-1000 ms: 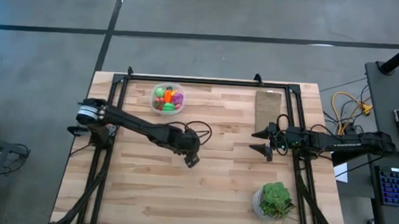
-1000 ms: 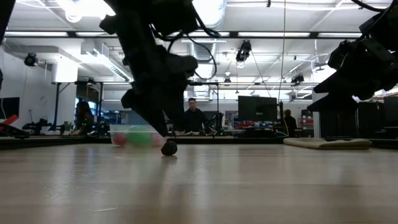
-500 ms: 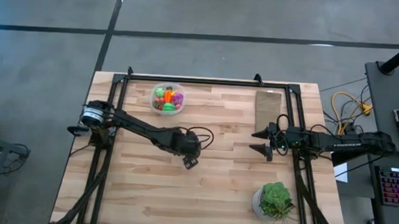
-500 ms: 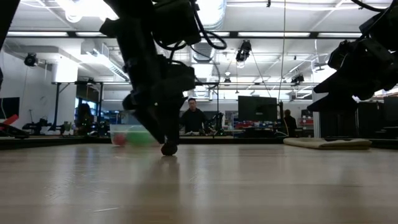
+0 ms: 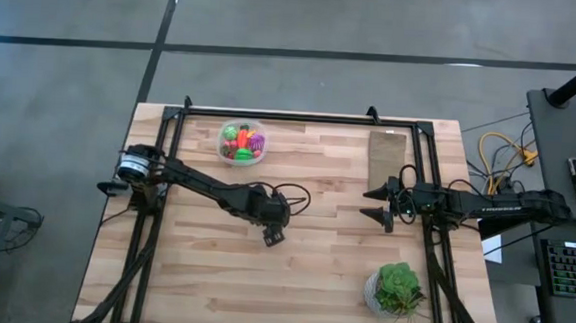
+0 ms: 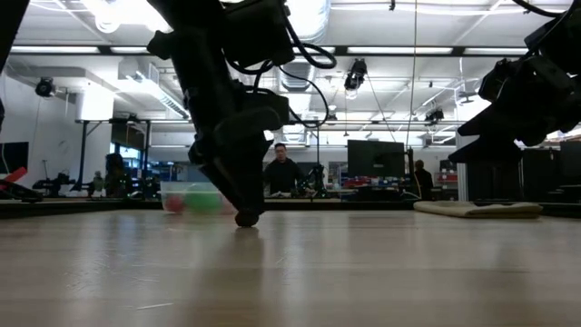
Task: Pick and placing Produce into tupperware
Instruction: Put the blackberry into the transparent bin
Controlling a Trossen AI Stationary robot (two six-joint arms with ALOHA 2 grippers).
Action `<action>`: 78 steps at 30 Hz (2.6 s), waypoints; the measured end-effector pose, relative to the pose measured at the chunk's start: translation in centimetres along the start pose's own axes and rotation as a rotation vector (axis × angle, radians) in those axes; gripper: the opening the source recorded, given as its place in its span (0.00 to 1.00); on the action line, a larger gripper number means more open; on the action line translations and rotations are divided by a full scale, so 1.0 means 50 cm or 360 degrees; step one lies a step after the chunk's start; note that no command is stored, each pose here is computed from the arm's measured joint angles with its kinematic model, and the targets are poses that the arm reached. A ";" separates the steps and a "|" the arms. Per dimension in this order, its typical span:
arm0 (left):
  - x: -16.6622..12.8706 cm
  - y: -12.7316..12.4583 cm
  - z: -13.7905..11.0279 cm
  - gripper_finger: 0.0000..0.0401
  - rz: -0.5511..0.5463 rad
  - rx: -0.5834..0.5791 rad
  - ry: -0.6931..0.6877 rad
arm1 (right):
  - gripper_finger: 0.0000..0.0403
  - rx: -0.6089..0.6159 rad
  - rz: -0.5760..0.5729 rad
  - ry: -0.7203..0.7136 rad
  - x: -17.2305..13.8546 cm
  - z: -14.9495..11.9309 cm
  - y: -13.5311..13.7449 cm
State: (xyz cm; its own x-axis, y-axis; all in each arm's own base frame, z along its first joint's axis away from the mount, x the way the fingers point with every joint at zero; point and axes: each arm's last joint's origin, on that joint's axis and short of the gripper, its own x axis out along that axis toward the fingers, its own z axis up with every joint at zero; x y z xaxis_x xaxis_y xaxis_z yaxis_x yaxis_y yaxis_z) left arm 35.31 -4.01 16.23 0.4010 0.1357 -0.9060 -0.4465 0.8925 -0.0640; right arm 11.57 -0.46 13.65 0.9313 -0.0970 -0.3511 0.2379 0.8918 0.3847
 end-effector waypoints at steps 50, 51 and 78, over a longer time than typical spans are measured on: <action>0.020 0.008 -0.001 0.19 -0.0039 -0.0103 0.0095 | 0.78 0.0000 0.0000 0.0000 0.000 0.000 0.000; 0.016 0.009 0.002 0.19 -0.0059 -0.0109 0.0093 | 0.78 0.0000 0.0000 0.0000 0.000 0.000 0.000; -0.173 0.436 0.073 0.19 0.0263 -0.1160 -0.0003 | 0.78 0.0000 0.0000 0.0001 0.000 0.000 0.000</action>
State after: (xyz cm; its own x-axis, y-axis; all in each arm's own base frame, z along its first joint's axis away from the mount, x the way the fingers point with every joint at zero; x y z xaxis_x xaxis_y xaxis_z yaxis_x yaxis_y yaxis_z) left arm 25.02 15.86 24.18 0.2837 0.2449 -0.9271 -0.9179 0.3489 -0.1888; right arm 11.57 -0.45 13.64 0.9312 -0.0966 -0.3515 0.2378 0.8919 0.3847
